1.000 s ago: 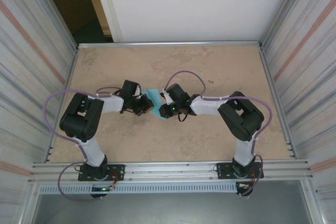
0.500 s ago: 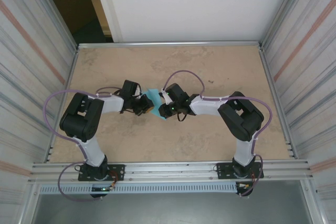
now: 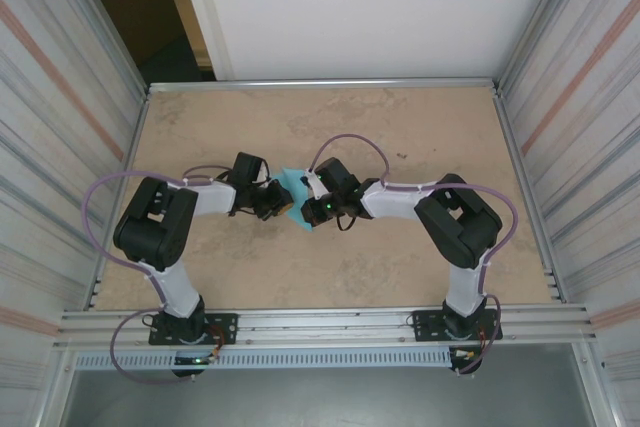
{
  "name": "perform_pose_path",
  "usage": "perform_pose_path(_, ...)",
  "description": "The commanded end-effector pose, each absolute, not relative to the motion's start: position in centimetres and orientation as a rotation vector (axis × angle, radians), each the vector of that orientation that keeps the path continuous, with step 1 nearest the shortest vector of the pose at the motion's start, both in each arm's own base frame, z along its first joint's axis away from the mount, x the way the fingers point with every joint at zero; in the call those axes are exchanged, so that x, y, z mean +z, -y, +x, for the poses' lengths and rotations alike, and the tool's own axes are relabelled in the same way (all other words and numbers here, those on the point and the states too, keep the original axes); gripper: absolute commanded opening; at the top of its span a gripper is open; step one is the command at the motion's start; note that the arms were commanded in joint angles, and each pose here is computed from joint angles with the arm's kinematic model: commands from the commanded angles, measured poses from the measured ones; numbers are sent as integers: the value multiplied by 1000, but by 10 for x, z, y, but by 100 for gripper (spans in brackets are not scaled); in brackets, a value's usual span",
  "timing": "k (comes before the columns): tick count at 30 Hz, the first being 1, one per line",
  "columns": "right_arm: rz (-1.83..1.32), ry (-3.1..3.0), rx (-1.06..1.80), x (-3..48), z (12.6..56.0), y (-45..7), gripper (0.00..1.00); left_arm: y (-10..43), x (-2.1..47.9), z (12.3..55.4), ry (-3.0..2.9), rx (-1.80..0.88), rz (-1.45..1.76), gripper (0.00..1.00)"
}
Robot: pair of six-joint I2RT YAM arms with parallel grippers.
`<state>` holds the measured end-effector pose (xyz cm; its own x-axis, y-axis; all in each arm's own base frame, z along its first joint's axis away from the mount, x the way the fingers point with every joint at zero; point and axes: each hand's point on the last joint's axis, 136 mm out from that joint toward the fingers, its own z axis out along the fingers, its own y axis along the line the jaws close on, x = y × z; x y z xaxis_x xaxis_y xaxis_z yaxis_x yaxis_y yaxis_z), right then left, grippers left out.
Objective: Fold a paper plane with a square sheet of paper (pick it up from the middle)
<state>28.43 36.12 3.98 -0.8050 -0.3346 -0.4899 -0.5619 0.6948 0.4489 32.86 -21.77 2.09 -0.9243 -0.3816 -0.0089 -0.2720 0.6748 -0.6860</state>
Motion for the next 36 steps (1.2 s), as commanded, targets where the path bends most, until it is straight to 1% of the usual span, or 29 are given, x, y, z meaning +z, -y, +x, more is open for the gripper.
perform_pose_path(1,-711,-2542,924,42,284,-369,3,213,36,330,-2714,-1067,-508,14)
perform_pose_path(6,-706,-2570,950,38,283,-370,1,202,47,331,-2683,-1046,-516,14)
perform_pose_path(14,-684,-2605,1019,33,282,-372,2,183,52,323,-2666,-955,-534,13)
perform_pose_path(27,-646,-2659,1150,26,279,-376,2,183,53,314,-2656,-982,-518,13)
perform_pose_path(30,-615,-2675,1180,24,280,-376,2,184,54,313,-2654,-997,-509,14)
perform_pose_path(36,-539,-2696,1250,22,284,-373,2,194,55,313,-2642,-1074,-477,21)
